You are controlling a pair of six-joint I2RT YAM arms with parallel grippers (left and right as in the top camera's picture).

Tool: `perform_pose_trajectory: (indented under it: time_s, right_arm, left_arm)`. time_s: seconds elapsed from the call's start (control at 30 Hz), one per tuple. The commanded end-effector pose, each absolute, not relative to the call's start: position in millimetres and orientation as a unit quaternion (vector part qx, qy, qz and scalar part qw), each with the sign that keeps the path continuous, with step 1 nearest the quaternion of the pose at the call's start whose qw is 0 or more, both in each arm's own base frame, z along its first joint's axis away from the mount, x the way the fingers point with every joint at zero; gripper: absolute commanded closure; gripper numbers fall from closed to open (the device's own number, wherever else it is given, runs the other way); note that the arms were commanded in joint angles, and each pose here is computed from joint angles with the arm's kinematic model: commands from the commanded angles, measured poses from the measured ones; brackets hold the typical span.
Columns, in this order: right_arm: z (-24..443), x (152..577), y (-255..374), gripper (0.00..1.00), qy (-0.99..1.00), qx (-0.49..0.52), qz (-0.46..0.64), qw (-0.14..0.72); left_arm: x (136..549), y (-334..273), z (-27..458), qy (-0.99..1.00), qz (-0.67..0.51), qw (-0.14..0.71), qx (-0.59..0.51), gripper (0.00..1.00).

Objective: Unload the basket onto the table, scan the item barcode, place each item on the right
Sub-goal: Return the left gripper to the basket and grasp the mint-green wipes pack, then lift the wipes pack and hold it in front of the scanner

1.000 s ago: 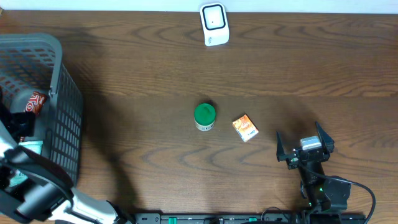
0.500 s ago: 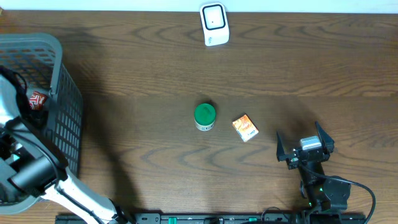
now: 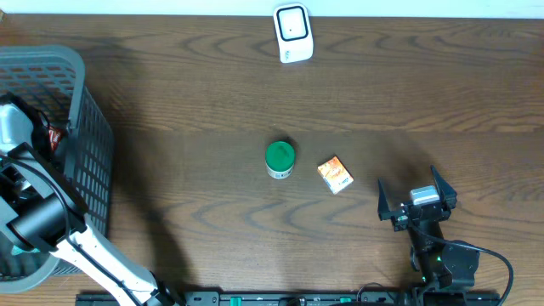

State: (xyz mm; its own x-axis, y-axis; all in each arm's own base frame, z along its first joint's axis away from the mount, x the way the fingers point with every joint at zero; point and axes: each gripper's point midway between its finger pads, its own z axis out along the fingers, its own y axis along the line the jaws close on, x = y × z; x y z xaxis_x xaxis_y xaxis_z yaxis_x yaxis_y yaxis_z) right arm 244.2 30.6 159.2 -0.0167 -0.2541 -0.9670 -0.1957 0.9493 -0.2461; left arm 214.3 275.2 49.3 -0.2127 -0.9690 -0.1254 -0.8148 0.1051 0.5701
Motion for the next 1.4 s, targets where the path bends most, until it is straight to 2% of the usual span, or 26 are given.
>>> perform_pose_trajectory:
  time_s: [0.0, 0.37, 0.7, 0.73, 0.8, 0.87, 0.9, 0.97, 1.07, 1.1, 1.13, 1.23, 1.37]
  right_arm:
    - [158.3, 244.1, 30.8, 0.01, 0.714, -0.155, -0.019, 0.682]
    - [158.3, 244.1, 30.8, 0.01, 0.714, -0.155, -0.019, 0.682]
    - [158.3, 244.1, 30.7, 0.01, 0.714, -0.155, -0.019, 0.682]
    - [158.3, 244.1, 30.7, 0.01, 0.714, -0.155, -0.019, 0.682]
    - [158.3, 244.1, 30.8, 0.01, 0.714, -0.155, -0.019, 0.682]
    - [158.4, 244.1, 30.8, 0.01, 0.714, -0.155, -0.019, 0.682]
    - [158.3, 244.1, 30.7, 0.01, 0.714, -0.155, -0.019, 0.682]
    - [158.3, 244.1, 30.7, 0.01, 0.714, -0.155, -0.019, 0.682]
    - [158.3, 244.1, 30.8, 0.01, 0.714, -0.155, -0.019, 0.682]
    - [158.3, 244.1, 30.8, 0.01, 0.714, -0.155, -0.019, 0.682]
    - [158.3, 244.1, 30.8, 0.01, 0.714, -0.155, -0.019, 0.682]
    - [158.3, 244.1, 30.8, 0.01, 0.714, -0.155, -0.019, 0.682]
    - [158.3, 244.1, 30.8, 0.01, 0.714, -0.155, -0.019, 0.682]
  left_arm:
    - [190.4, 273.1, 31.6, -0.727, -0.286, 0.193, 0.594, 0.02]
    - [137.6, 272.6, 7.3, -0.687, -0.276, 0.247, 0.625, 0.02]
    - [119.4, 277.9, 8.3, -0.666, -0.27, 0.26, 0.646, 0.0]
    - [119.2, 278.0, 8.2, -0.665, -0.269, 0.26, 0.646, 0.04]
    - [119.3, 278.0, 8.3, -0.665, -0.27, 0.26, 0.646, 0.18]
    - [119.3, 278.0, 8.3, -0.665, -0.27, 0.26, 0.646, 0.44]
    - [119.3, 278.1, 8.3, -0.666, -0.27, 0.26, 0.646, 0.53]
    - [119.0, 278.6, 8.5, -0.666, -0.271, 0.259, 0.645, 0.67]
    - [119.0, 278.6, 8.6, -0.666, -0.272, 0.259, 0.645, 0.81]
    - [119.1, 278.7, 8.5, -0.666, -0.272, 0.259, 0.645, 0.89]
    - [119.2, 278.7, 8.5, -0.665, -0.272, 0.259, 0.645, 0.92]
    - [121.6, 279.8, 12.2, -0.666, -0.269, 0.258, 0.646, 0.93]
    - [135.8, 287.7, 39.9, -0.67, -0.269, 0.246, 0.647, 0.93]
